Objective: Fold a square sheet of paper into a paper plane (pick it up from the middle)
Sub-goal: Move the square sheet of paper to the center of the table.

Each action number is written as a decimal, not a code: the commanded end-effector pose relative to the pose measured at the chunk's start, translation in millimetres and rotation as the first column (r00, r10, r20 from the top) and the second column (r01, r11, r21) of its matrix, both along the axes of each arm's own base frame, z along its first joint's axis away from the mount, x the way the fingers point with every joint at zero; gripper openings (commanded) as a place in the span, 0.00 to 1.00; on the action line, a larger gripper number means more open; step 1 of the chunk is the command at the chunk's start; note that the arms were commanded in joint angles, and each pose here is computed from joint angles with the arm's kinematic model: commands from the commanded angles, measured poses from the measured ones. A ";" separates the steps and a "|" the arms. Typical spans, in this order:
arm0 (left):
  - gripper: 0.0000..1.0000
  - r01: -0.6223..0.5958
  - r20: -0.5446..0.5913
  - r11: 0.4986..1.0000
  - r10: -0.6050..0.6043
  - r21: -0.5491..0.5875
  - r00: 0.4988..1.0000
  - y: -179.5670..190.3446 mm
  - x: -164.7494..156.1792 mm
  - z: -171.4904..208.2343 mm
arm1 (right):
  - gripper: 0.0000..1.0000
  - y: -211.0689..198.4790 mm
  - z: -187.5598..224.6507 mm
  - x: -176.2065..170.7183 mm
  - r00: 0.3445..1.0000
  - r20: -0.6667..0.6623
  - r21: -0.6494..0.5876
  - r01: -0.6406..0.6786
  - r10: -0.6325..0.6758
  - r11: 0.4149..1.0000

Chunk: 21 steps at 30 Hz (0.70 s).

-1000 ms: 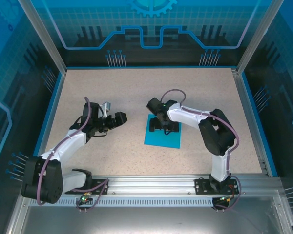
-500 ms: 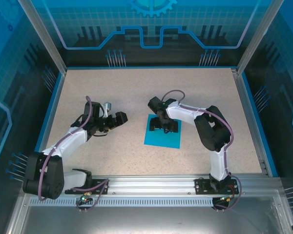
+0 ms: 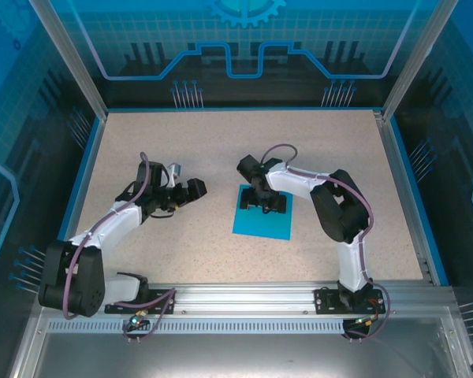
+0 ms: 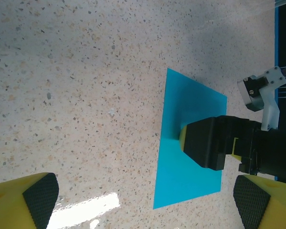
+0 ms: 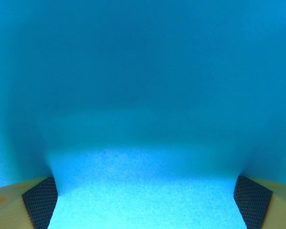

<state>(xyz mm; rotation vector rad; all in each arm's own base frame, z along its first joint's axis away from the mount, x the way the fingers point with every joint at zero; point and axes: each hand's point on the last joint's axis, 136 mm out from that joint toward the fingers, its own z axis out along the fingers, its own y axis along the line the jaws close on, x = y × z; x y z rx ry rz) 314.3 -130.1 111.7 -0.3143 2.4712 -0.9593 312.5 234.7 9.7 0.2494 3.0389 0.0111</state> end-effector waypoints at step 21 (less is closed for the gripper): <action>0.98 0.049 -0.004 0.999 -0.049 0.007 0.999 -6.1 -2.1 4.0 | 0.86 -7.7 0.0 -12.7 0.996 -0.040 -0.097 -0.085 0.081 0.992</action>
